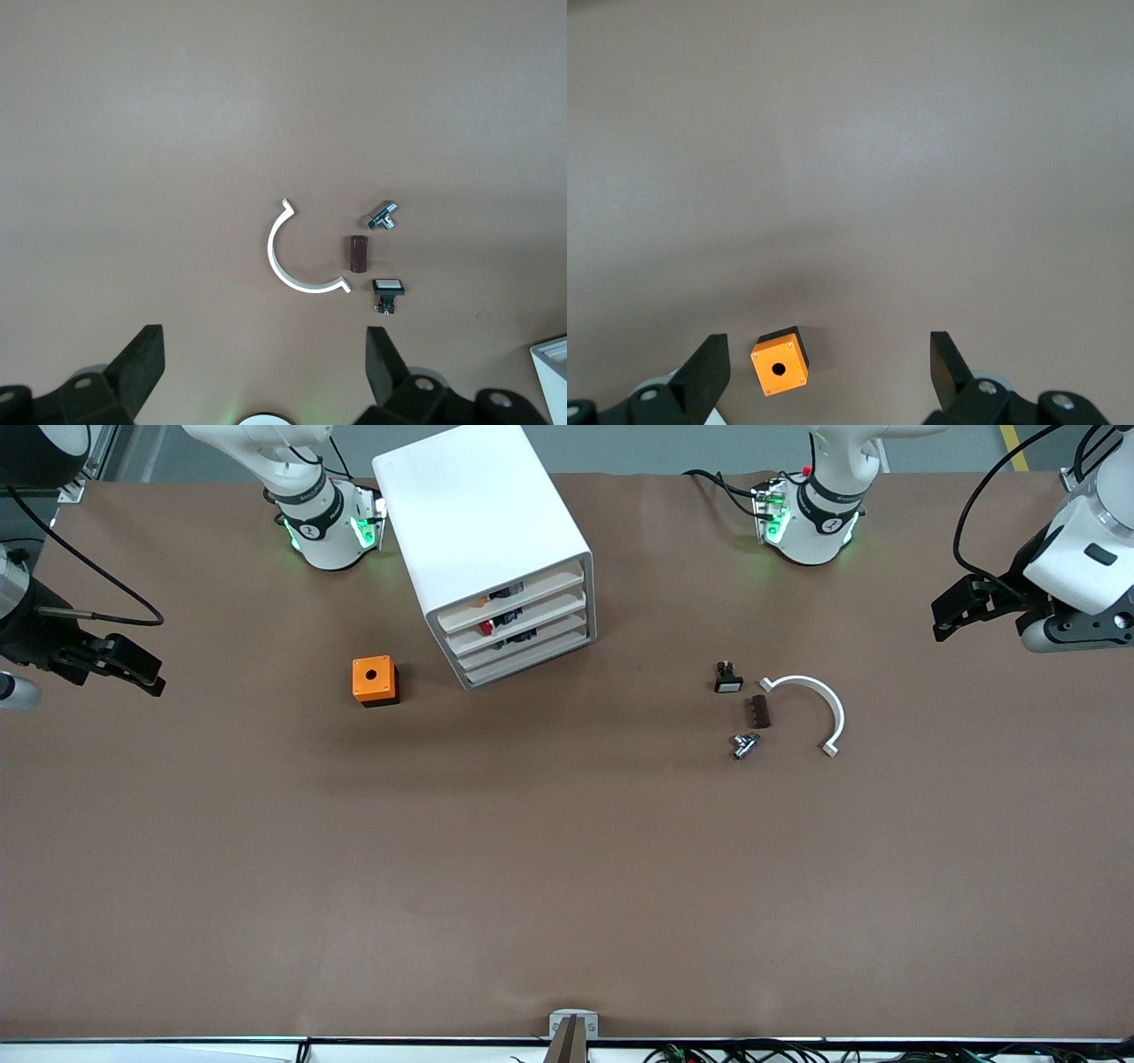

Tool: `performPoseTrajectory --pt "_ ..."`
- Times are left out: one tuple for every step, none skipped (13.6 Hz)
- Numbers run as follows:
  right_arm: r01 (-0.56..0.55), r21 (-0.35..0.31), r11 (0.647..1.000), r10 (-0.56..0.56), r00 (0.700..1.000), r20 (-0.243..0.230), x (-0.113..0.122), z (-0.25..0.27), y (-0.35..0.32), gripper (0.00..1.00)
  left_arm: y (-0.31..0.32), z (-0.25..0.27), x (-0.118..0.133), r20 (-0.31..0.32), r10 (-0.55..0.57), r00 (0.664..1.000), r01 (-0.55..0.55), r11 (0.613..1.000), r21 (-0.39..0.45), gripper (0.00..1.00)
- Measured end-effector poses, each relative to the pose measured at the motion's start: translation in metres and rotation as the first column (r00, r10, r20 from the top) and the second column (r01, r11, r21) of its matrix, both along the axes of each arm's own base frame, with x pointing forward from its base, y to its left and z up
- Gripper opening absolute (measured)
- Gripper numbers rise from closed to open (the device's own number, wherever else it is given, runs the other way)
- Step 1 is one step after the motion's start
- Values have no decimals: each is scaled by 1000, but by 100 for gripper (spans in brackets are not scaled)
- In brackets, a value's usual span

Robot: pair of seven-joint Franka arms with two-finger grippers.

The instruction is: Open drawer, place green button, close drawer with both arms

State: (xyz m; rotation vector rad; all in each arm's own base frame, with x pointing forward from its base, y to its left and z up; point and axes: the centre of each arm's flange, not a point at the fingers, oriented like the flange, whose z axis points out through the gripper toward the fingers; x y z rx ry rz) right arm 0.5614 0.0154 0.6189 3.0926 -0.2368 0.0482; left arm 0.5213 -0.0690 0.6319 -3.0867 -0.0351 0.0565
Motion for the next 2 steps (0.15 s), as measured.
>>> performPoseTrajectory --pt "0 0 1000 0 1000 0 0 0 0 100 0 0 0 0 0 1000 0 1000 0 100" --pt "0 0 1000 0 1000 0 0 0 0 100 0 0 0 -1 0 1000 0 1000 0 100"
